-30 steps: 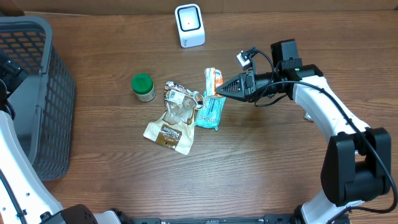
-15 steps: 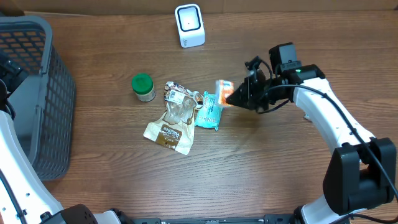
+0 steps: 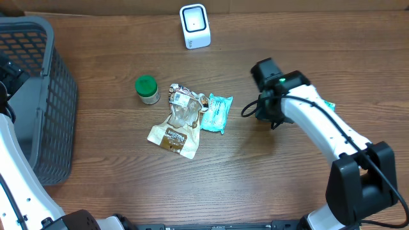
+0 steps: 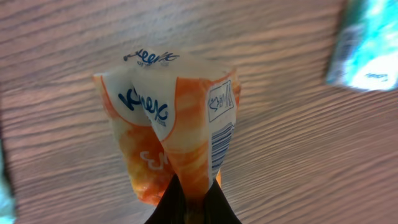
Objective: Scan the item barcode
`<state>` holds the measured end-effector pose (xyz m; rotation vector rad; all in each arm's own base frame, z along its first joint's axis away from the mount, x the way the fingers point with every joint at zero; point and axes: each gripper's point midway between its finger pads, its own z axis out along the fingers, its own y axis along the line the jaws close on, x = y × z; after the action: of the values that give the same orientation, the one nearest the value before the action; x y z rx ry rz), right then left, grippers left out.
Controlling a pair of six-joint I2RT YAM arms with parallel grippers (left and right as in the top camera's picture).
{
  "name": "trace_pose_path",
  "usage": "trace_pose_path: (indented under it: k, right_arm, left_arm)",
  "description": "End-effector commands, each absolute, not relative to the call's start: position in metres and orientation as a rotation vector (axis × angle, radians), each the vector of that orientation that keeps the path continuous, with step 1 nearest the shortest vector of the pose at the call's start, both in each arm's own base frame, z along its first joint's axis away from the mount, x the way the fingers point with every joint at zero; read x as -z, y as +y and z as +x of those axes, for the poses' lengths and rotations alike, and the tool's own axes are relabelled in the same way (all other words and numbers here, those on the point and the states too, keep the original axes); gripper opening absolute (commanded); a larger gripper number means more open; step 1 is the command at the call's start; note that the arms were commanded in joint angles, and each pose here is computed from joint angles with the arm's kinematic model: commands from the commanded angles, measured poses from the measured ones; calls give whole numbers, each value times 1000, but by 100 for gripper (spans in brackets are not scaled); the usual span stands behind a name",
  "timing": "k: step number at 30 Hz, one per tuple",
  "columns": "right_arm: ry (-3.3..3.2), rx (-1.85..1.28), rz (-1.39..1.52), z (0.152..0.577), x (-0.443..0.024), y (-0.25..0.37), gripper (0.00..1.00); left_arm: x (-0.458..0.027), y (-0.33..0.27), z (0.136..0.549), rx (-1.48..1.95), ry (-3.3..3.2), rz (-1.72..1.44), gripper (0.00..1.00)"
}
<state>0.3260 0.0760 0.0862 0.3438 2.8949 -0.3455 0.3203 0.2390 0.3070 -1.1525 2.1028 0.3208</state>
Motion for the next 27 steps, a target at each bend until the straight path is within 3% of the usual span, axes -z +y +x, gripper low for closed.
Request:
trace_pose_path:
  k: [1, 8, 15, 18, 19, 24, 25, 26, 27]
  right_arm:
    - [2759, 542, 363, 345, -99, 61, 4]
    - [2834, 747, 287, 340, -56, 56, 4]
    - [2853, 762, 168, 340, -54, 75, 5]
    - [2917, 686, -49, 331, -51, 105, 22]
    - [2926, 659, -125, 326, -50, 119, 34]
    - [2884, 627, -308, 310, -50, 162, 63]
    - [2867, 613, -364, 304, -49, 175, 79]
    - [2859, 601, -392, 300, -49, 183, 87]
    - [2860, 591, -398, 299, -49, 186, 87]
  left_arm:
    - [-314, 241, 322, -308, 2071, -1170, 100]
    - [-314, 241, 322, -308, 2071, -1170, 100]
    - [-314, 241, 322, -308, 2071, -1170, 100]
    - [-314, 241, 322, -308, 2071, -1170, 100]
    - [-314, 241, 322, -308, 2071, -1170, 100]
    - [-314, 241, 322, -308, 2071, -1170, 99]
    - [-314, 241, 322, -308, 2071, -1170, 100]
    - [-314, 241, 322, -308, 2071, -1170, 100]
    - [-314, 241, 322, -308, 2071, -1170, 100]
